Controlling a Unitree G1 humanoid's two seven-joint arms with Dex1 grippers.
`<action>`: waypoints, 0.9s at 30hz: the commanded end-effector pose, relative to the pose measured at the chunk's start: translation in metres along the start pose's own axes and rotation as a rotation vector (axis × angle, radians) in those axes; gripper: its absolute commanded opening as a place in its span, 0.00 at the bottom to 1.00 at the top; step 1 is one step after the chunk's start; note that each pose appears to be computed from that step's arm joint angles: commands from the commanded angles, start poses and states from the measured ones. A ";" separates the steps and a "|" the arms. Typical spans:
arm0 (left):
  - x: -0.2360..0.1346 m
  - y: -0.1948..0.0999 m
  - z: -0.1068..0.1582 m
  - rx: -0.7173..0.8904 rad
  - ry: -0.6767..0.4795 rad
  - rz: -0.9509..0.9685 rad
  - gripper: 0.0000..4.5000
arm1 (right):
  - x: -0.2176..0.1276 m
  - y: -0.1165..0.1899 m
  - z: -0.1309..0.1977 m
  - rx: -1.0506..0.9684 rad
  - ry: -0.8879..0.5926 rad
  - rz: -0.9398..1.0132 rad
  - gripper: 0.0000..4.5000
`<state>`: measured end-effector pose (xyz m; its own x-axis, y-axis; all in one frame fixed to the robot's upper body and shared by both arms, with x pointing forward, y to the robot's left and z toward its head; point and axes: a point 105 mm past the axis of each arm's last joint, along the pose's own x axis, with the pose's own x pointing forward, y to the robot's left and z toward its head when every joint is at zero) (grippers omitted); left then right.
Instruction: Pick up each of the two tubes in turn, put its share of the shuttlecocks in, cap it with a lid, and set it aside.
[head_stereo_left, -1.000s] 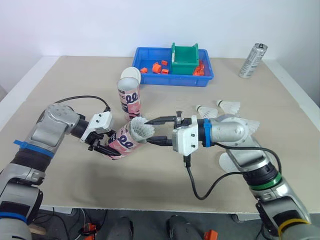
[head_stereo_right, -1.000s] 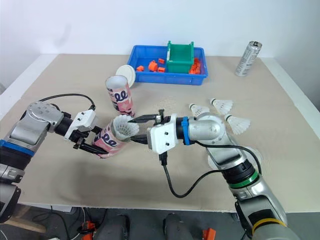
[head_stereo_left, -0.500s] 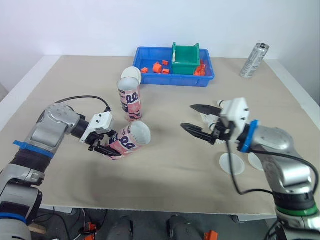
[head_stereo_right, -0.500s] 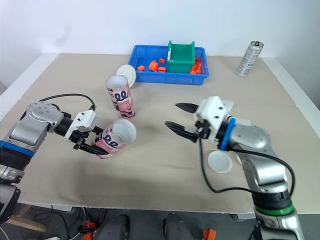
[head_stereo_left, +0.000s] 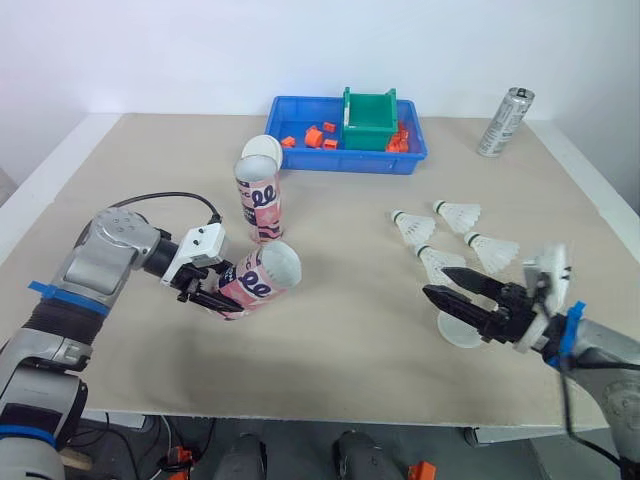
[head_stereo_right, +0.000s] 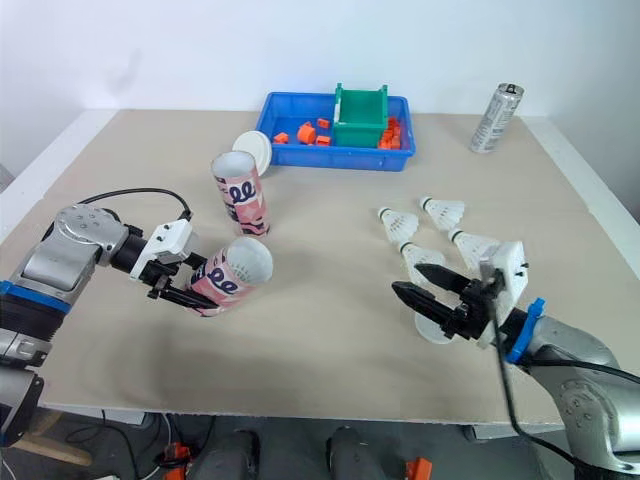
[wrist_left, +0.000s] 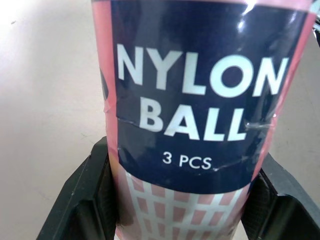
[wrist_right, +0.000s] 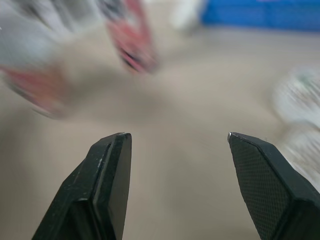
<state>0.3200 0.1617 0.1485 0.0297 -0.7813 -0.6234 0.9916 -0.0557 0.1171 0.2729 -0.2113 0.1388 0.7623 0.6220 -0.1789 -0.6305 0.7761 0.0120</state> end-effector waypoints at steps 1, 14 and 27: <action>0.010 -0.007 -0.009 -0.026 0.016 -0.049 0.62 | 0.012 -0.018 -0.015 -0.163 0.066 -0.117 0.74; 0.006 -0.009 -0.012 -0.030 0.024 -0.041 0.62 | 0.019 -0.043 -0.008 -0.252 0.017 -0.220 0.74; 0.007 -0.008 -0.010 -0.024 0.024 -0.044 0.62 | 0.031 -0.049 -0.010 -0.242 0.002 -0.267 0.57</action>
<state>0.3185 0.1628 0.1486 0.0316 -0.7855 -0.6180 0.9914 -0.0542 0.1195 0.3232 -0.2305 0.1106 0.8942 0.4046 -0.1917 -0.4425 0.8637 -0.2411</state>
